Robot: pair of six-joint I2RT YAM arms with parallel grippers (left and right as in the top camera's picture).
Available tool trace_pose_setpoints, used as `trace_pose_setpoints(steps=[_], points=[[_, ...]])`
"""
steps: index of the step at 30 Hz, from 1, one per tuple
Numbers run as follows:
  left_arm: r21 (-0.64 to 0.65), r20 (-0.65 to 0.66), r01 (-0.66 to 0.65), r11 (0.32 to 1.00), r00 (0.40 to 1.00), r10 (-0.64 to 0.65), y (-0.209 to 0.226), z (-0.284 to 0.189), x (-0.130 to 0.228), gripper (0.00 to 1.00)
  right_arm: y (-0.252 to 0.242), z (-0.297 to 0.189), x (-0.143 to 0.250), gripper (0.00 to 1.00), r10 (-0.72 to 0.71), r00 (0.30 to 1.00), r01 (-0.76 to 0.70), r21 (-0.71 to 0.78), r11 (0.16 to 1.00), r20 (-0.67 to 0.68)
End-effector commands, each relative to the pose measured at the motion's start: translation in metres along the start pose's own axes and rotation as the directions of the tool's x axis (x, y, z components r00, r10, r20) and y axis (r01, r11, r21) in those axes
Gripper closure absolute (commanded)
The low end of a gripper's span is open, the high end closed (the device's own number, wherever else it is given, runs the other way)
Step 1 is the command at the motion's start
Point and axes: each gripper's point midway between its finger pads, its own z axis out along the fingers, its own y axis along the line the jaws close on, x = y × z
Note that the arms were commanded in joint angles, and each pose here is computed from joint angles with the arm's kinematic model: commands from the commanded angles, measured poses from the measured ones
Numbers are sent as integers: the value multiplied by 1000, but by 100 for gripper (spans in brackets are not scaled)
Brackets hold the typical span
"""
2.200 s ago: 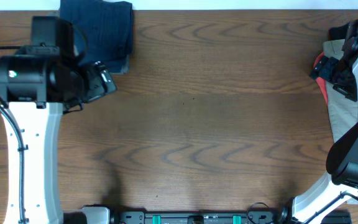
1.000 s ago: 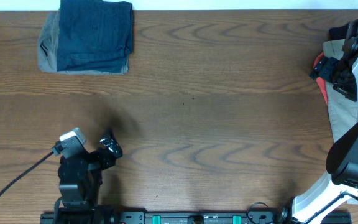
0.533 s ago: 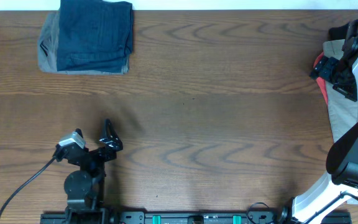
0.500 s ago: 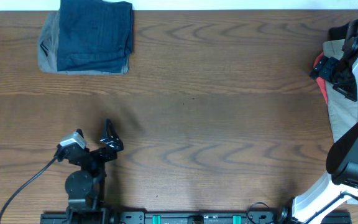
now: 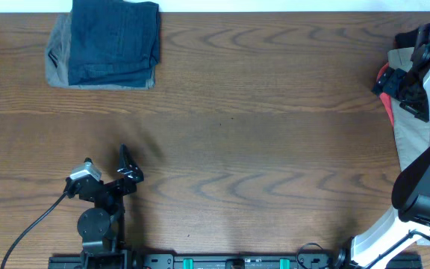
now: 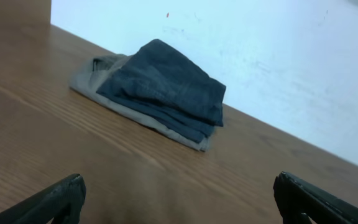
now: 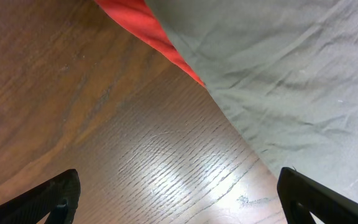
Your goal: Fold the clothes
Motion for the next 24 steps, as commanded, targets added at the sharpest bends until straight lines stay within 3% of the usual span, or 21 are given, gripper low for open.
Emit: trace_pose_setpoints(steps=[1, 24], points=[[-27, -44, -98, 995, 994, 97, 9, 1, 15, 2, -1, -3, -5, 1, -9, 1000, 9, 4, 1000, 16], [-28, -46, -104, 994, 994, 103, 9, 1, 15, 2, -1, -3, -5, 1, -9, 1000, 9, 4, 1000, 16]])
